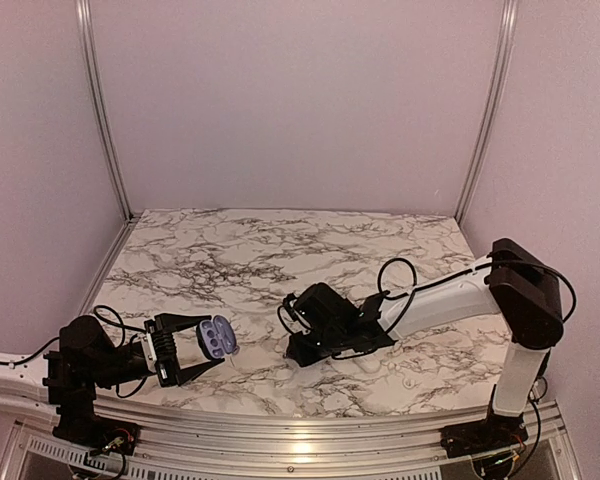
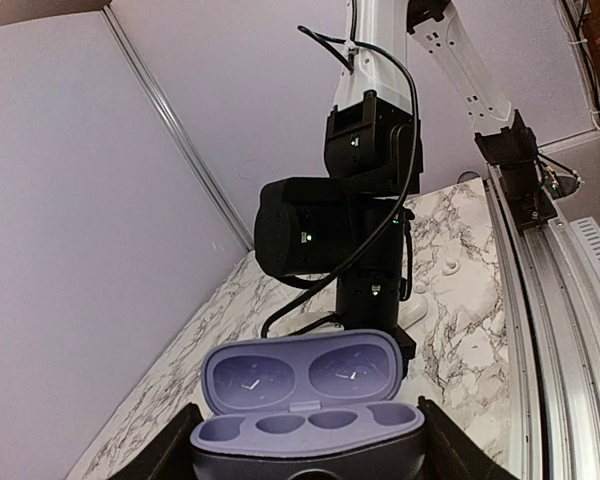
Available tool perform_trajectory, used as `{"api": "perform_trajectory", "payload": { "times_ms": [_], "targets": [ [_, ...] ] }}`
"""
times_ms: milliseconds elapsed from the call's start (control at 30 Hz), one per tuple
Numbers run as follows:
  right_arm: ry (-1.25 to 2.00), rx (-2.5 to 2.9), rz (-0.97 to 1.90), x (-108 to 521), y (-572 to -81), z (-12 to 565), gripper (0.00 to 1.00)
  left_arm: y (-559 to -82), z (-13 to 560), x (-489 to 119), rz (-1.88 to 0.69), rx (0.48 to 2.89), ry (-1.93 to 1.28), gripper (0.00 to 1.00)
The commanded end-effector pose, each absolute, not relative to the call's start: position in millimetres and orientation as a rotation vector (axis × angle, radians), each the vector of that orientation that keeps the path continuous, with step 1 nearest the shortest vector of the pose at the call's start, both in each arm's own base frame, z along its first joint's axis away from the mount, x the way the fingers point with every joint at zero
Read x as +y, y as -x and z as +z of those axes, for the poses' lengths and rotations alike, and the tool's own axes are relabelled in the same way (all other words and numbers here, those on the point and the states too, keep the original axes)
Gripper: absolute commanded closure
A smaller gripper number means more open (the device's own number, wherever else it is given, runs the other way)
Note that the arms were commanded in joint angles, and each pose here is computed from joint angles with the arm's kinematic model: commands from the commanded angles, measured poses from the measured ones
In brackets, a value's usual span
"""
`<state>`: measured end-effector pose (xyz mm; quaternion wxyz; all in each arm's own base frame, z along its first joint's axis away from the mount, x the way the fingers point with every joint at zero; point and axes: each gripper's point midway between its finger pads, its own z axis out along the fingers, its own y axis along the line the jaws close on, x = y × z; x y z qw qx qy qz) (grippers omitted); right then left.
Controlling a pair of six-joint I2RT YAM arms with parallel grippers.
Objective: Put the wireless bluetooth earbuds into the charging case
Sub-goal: Pick up the right earbud from the center of the board.
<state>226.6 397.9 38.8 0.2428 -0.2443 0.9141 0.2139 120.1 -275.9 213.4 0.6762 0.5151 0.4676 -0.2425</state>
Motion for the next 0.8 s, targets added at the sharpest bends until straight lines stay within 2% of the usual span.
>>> {"api": "perform_trajectory", "payload": {
  "times_ms": [0, 300, 600, 767],
  "targets": [
    [0.651, 2.552, 0.542, 394.3, -222.2, 20.9, 0.72, -123.3, 227.1, -275.3, -0.543, 1.038, -1.122, 0.63],
    [0.666, 2.568, 0.537, 400.1, -223.6, 8.4, 0.69, -124.6, 225.7, -276.2, -0.537, 1.045, -1.126, 0.63],
    [0.71, 2.579, 0.529, 411.2, -224.8, -3.0, 0.81, -126.6, 224.0, -276.8, -0.526, 1.054, -1.128, 0.63],
    [0.719, 2.565, 0.529, 414.6, -226.7, -1.2, 0.93, -127.1, 223.5, -277.2, -0.523, 1.056, -1.129, 0.63]
  ]
}}
